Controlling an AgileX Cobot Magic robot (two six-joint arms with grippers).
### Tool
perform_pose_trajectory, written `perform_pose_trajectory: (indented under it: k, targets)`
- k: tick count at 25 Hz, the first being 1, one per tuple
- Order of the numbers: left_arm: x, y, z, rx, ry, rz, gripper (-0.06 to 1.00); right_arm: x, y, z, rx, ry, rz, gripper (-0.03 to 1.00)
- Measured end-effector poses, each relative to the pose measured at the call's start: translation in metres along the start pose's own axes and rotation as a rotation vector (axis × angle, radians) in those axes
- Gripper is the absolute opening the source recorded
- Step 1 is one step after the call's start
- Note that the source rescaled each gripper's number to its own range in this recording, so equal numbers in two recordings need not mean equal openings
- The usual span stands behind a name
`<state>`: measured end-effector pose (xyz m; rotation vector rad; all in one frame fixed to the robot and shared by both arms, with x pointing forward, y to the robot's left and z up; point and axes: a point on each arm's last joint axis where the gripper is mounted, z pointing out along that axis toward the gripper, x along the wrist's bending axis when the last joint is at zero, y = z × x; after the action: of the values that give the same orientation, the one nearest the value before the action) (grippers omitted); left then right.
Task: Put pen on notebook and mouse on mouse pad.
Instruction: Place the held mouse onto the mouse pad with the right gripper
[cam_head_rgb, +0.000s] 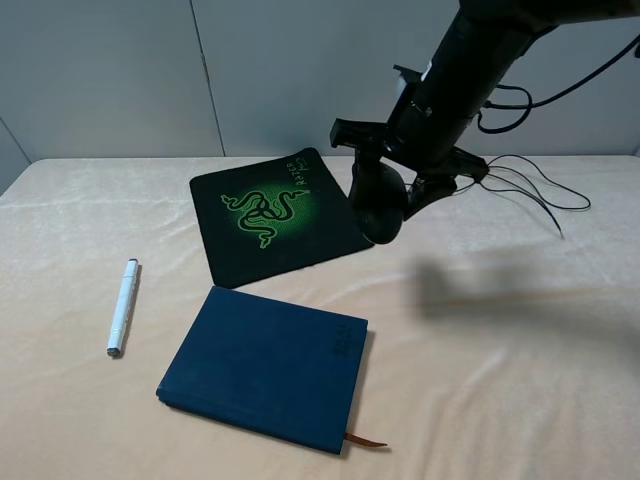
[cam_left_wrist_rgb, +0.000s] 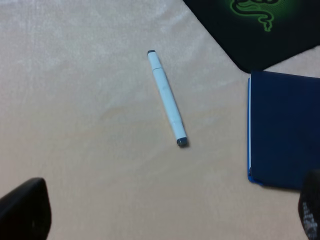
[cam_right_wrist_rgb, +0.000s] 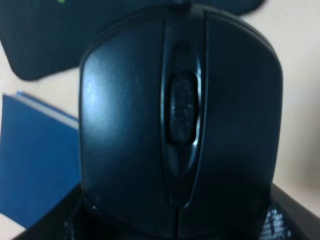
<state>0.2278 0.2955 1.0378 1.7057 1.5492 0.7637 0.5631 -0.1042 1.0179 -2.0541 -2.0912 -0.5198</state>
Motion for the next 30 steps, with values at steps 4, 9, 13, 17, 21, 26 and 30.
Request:
perform_pose_trajectory:
  k: [4, 9, 13, 17, 21, 26, 30]
  targets:
    - [0.0, 0.0, 0.0, 0.0, 0.0, 0.0, 1.0, 0.015, 0.021, 0.017, 0.006, -0.001, -0.052, 0.03]
    - [0.0, 0.0, 0.0, 0.0, 0.0, 0.0, 1.0, 0.038, 0.048, 0.041, 0.011, -0.011, -0.123, 0.03]
    - [0.0, 0.0, 0.0, 0.0, 0.0, 0.0, 1.0, 0.056, 0.068, 0.059, -0.001, -0.008, -0.194, 0.03]
    - [0.0, 0.0, 0.0, 0.0, 0.0, 0.0, 1.0, 0.069, 0.083, 0.079, -0.02, 0.001, -0.233, 0.03]
    - [0.0, 0.0, 0.0, 0.0, 0.0, 0.0, 1.0, 0.077, 0.087, 0.1, -0.039, -0.001, -0.283, 0.03]
    - [0.0, 0.0, 0.0, 0.0, 0.0, 0.0, 1.0, 0.079, 0.087, 0.128, -0.054, 0.004, -0.31, 0.03]
    - [0.0, 0.0, 0.0, 0.0, 0.0, 0.0, 1.0, 0.077, 0.088, 0.144, -0.067, 0.007, -0.313, 0.03]
